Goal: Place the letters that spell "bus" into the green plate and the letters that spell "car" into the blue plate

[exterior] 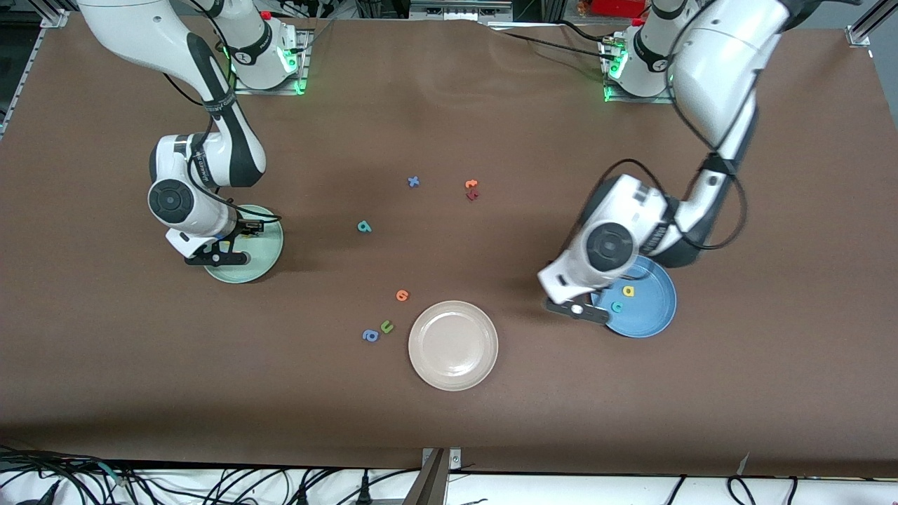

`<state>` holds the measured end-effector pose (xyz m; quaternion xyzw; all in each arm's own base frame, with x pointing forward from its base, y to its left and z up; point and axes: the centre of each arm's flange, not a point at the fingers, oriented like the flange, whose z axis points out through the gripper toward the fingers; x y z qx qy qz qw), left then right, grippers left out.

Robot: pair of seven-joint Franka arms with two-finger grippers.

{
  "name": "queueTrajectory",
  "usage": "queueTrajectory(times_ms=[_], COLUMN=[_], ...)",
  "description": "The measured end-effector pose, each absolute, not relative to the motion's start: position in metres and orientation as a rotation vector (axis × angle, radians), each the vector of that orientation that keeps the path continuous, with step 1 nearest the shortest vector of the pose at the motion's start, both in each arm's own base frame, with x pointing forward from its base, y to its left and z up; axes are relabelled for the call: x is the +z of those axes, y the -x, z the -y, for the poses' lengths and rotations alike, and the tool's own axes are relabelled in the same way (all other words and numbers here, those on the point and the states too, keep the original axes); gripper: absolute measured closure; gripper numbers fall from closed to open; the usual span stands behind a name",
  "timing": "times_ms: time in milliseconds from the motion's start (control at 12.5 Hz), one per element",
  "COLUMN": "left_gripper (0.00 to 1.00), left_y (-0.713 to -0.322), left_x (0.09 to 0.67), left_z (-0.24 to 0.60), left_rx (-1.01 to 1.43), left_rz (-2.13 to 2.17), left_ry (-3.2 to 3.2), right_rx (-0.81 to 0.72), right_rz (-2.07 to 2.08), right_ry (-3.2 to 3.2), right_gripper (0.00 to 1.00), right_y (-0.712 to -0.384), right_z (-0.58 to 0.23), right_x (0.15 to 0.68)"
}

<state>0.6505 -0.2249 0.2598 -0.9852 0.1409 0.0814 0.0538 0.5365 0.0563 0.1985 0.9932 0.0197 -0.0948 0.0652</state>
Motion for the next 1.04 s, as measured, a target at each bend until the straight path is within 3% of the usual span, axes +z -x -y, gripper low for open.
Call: queueTrajectory(times_ms=[239,558,797,1037], left_gripper=[0.77,0.35,0.02,0.00], left_y=[-0.670,-0.668,-0.655,-0.640], left_x=[0.257,0.279,0.357,0.437], left_z=[0.144,0.155,0.172,0.155], left_rx=[0.283,0.288,0.263,0.212], left_rz=[-0.501,-0.559,-0.534,-0.435], left_ry=[2.966,2.961,3.000,3.027], right_rx=[-0.296,-0.281,-0.225,-0.158], right_rz=[-0.010,0.196,0.395,0.492], right_ry=[-3.011,-3.020,-3.021,-3.045], right_gripper=[0.03,0.01,0.01,0.01], right_y=[-0.545,-0.537,-0.515,-0.501], right_z=[-0.076,-0.178,-0.254,-0.301], right_x=[0.231,0.280,0.276,0.242])
